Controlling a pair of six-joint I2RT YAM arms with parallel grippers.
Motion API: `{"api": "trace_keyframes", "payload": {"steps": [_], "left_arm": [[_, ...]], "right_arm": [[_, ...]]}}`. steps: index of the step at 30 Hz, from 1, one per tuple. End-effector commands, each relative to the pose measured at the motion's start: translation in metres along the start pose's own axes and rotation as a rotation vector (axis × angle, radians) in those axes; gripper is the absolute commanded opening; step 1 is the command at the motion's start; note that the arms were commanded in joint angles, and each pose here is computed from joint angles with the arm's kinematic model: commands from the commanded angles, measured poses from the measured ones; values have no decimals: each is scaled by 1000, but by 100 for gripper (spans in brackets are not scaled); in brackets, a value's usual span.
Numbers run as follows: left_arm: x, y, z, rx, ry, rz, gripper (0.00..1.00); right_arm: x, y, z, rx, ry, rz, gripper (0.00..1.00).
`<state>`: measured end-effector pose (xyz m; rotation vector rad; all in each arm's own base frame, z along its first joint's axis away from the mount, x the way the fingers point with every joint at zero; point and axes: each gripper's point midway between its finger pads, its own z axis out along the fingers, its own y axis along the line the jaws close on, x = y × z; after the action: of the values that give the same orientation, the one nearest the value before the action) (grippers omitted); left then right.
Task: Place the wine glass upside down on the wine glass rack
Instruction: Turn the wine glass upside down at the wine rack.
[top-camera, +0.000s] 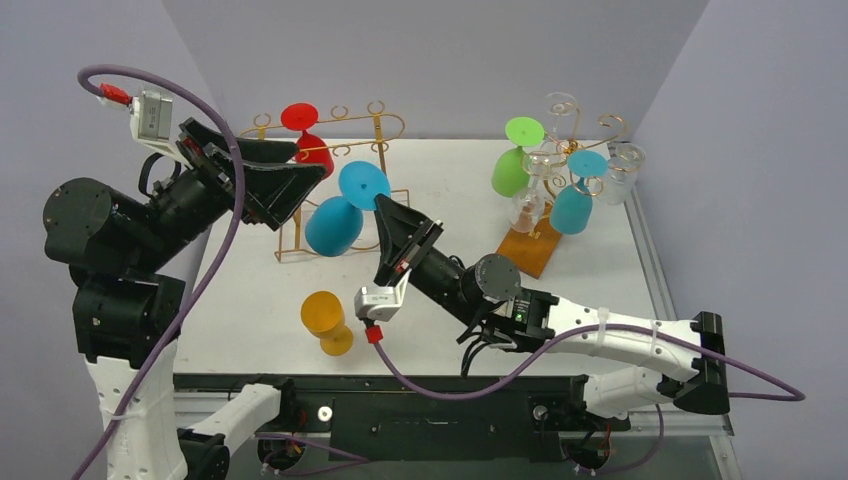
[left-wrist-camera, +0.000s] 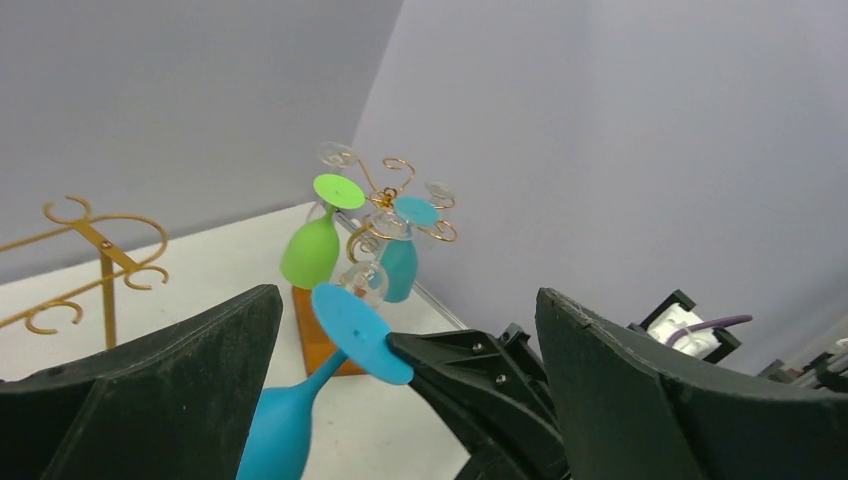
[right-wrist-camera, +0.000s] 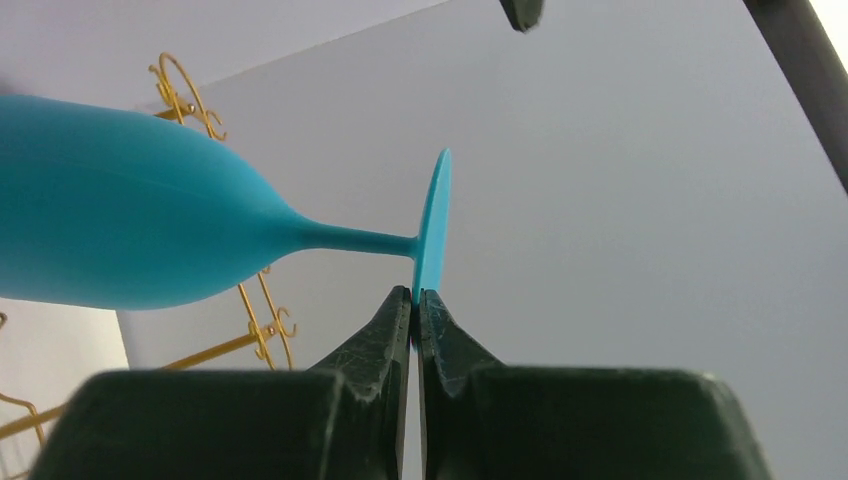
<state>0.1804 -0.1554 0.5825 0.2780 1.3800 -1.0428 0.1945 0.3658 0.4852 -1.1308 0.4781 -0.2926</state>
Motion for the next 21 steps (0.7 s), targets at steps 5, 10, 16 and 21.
{"api": "trace_keyframes", "payload": {"steps": [5, 10, 16, 21], "left_arm": [[20, -3, -3, 20, 85, -224, 96], [31, 14, -5, -61, 90, -246, 96], [45, 39, -6, -160, 100, -258, 91], [55, 47, -6, -174, 127, -247, 74]], "right_arm": [[0, -20, 9, 83, 99, -220, 0], [-7, -22, 19, 121, 112, -290, 0], [-17, -22, 27, 138, 115, -343, 0], [-21, -21, 29, 134, 113, -358, 0]]}}
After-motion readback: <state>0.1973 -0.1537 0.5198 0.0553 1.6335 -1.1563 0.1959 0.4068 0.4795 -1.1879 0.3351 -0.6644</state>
